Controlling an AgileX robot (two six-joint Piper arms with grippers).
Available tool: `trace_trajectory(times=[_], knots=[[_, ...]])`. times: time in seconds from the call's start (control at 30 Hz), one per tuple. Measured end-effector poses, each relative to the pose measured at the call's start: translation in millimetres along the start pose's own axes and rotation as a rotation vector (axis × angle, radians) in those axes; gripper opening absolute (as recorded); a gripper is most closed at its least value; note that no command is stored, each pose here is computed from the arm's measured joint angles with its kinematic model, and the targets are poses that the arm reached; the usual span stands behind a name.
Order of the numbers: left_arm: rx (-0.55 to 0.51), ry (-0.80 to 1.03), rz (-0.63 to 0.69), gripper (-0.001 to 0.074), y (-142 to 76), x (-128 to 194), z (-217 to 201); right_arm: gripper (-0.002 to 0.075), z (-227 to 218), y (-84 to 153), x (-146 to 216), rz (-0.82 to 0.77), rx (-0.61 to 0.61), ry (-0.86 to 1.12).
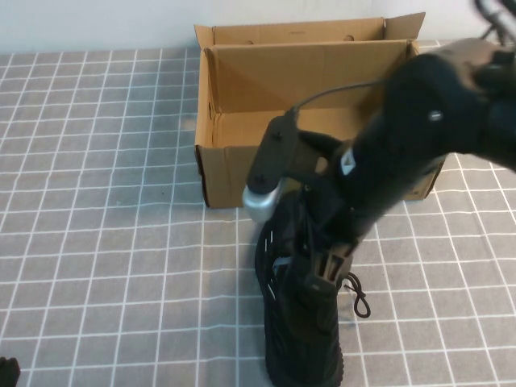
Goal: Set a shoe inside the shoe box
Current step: Pick up the shoe from the table
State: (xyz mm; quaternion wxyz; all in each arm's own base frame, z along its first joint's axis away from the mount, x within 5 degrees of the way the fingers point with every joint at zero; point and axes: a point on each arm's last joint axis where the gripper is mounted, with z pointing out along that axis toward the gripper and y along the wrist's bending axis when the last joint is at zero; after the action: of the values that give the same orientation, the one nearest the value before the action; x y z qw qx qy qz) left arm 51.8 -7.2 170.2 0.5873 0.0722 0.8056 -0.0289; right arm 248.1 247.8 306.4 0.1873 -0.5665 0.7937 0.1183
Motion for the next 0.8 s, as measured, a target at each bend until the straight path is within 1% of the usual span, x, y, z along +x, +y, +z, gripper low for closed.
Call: trace_trajectory(times=[0.1, 0.2, 0.5, 0.8], knots=[[0.000, 0.000, 0.000, -0.0001, 0, 0, 0, 0.0416, 13, -11, -4, -0.034, 0.045, 0.044], [0.000, 0.000, 0.000, -0.0001, 0, 0, 0, 0.0421, 25, -17, -5, -0.047, 0.056, 0.072], [0.000, 0.000, 0.000, -0.0001, 0, 0, 0, 0.0420, 48, -23, -6, -0.049, 0.058, 0.092], [0.000, 0.002, 0.000, -0.0001, 0, 0, 0, 0.0322, 61, -28, -6, -0.062, 0.072, 0.113]])
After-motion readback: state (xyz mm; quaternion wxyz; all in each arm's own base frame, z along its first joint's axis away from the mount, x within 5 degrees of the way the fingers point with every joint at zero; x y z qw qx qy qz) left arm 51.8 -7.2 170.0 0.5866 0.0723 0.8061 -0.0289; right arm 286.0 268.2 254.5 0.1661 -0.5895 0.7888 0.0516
